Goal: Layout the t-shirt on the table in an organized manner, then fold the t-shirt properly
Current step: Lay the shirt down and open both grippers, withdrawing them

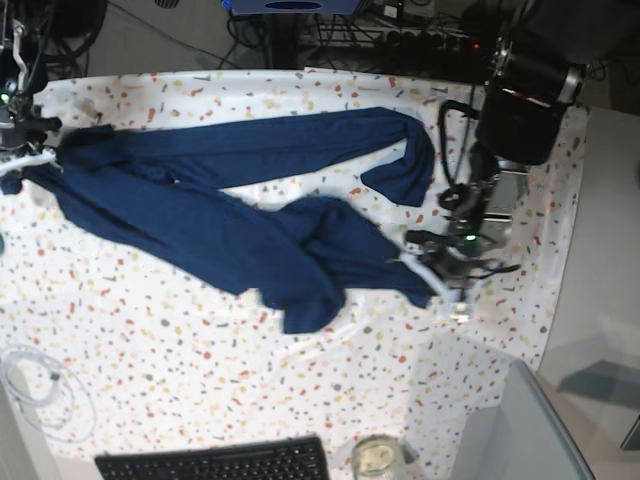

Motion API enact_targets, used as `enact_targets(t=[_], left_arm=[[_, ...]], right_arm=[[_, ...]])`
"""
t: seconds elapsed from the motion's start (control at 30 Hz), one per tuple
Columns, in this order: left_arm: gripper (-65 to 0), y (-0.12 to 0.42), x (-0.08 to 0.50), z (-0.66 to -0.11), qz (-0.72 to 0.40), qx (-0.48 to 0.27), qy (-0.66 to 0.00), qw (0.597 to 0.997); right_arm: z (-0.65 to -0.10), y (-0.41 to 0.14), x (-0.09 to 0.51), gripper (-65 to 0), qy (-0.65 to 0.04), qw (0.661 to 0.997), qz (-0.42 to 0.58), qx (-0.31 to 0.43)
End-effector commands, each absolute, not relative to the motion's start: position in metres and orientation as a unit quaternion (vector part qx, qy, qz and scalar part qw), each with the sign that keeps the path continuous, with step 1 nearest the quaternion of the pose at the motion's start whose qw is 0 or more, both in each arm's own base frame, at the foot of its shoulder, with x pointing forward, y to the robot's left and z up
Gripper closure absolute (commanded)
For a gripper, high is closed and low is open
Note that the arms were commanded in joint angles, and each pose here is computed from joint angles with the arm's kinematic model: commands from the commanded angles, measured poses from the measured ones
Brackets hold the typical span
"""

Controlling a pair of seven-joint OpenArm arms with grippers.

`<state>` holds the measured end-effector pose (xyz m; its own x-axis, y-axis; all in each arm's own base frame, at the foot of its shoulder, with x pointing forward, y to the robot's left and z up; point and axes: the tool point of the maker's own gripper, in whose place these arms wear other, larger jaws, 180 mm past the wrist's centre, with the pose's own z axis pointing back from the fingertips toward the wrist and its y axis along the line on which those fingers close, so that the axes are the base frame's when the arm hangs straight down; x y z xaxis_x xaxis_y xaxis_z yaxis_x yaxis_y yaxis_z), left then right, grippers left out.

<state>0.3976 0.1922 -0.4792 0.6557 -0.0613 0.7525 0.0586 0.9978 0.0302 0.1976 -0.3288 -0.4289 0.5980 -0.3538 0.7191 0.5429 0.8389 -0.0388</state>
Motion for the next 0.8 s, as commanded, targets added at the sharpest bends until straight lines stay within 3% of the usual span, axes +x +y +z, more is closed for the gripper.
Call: enact_targets(t=[0.0, 0.2, 0.37, 0.57, 0.67, 0.77], left_arm=[[0.0, 0.196, 0.412, -0.457, -0.029, 0.004, -0.446, 0.895], [0.0, 0.201, 0.406, -0.406, -0.013, -0.008, -0.476, 0.879], [0.0, 0.22, 0.378, -0.371, 0.02, -0.003, -0.509, 0.86], [0.0, 0.226, 0.335, -0.349, 0.021, 0.006, -0.531, 0.847], [0.0, 0.256, 0.316, -0.337, 0.048, 0.035, -0.539, 0.84], [0.0, 0.298, 0.297, -0.343, 0.089, 0.073, -0.527, 0.842]], right_arm=[[-0.41, -0.331, 0.214, 0.0, -0.405, 0.874, -0.233, -0.132], [-0.388, -0.303, 0.252, 0.0, -0.448, 0.871, -0.184, -0.082], [-0.388, -0.303, 0.263, 0.0, -0.424, 0.882, -0.194, -0.07], [-0.366, -0.347, 0.266, 0.0, -0.444, 0.862, -0.222, -0.106], [-0.364, -0.363, 0.264, 0.0, -0.443, 0.855, -0.242, -0.117], [-0.379, -0.365, 0.263, 0.0, -0.415, 0.869, -0.244, -0.114]])
